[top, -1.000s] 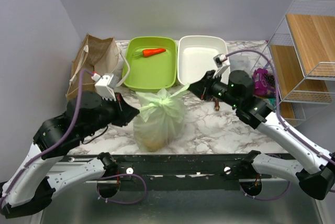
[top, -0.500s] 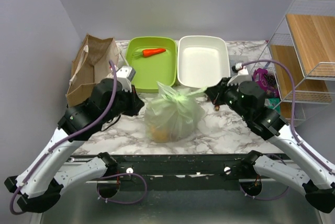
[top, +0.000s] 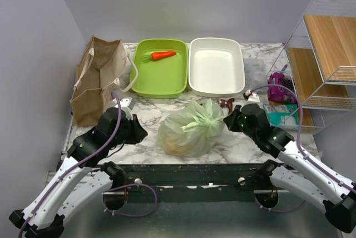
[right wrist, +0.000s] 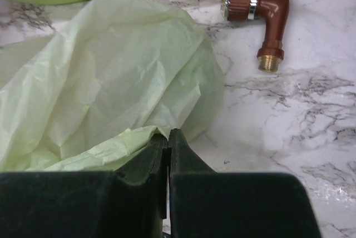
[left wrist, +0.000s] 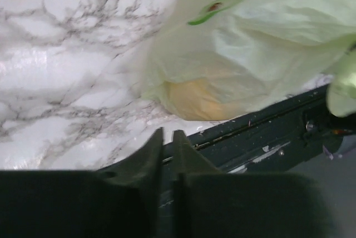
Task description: Place the food into the grocery bag and tie it
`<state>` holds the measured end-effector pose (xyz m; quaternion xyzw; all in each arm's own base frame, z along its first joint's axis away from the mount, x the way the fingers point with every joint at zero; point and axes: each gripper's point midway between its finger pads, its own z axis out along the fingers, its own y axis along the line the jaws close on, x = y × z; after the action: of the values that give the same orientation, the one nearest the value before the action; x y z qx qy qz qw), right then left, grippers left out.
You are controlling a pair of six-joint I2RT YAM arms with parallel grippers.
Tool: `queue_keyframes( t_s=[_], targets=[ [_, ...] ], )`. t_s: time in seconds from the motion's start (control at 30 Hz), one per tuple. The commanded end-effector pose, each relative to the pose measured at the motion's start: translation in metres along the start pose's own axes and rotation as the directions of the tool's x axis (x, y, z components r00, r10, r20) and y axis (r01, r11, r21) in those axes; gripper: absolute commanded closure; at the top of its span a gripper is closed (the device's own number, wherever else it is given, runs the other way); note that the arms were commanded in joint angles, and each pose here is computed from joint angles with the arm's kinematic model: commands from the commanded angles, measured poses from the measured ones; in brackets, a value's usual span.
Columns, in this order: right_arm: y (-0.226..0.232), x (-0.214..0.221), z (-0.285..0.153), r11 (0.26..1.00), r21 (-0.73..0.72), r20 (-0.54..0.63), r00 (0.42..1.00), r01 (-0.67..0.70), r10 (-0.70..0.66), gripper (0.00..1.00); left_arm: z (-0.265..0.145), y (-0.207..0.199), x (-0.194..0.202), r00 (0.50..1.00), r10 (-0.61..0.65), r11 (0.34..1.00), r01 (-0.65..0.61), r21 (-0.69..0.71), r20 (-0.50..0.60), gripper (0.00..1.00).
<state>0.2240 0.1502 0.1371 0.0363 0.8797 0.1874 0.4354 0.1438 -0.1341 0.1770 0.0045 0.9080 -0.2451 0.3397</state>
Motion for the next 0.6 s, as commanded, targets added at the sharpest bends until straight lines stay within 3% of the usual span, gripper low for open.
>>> queue_keyframes(
  t_s=[0.0,0.03,0.13,0.23,0.33,0.57],
  targets=[
    [0.029,-0.042,-0.012,0.995,-0.099,0.102,0.995,0.031,-0.02,0.99,-0.032,-0.068,-0.044,0.987,0.12,0.949,-0.145,0.28,0.106,0.67],
    [0.033,-0.046,-0.013,0.993,-0.111,0.108,0.994,0.038,-0.026,0.99,-0.037,-0.077,-0.049,0.982,0.155,0.934,-0.181,0.307,0.11,0.57],
    [0.042,-0.052,-0.016,0.989,-0.137,0.106,0.994,0.055,-0.041,0.99,-0.046,-0.1,-0.057,0.965,0.243,0.883,-0.263,0.388,0.102,0.39],
    [0.047,-0.055,-0.017,0.987,-0.15,0.104,0.994,0.056,-0.041,0.99,-0.048,-0.121,-0.062,0.945,0.312,0.819,-0.322,0.474,0.102,0.31],
    [0.049,-0.058,-0.018,0.986,-0.157,0.105,0.994,0.052,-0.036,0.99,-0.042,-0.138,-0.062,0.93,0.359,0.768,-0.339,0.543,0.071,0.27],
    [0.055,-0.066,-0.018,0.985,-0.162,0.114,0.992,0.063,-0.045,0.99,-0.014,-0.15,-0.064,0.9,0.434,0.719,-0.372,0.588,0.039,0.31]
  ],
)
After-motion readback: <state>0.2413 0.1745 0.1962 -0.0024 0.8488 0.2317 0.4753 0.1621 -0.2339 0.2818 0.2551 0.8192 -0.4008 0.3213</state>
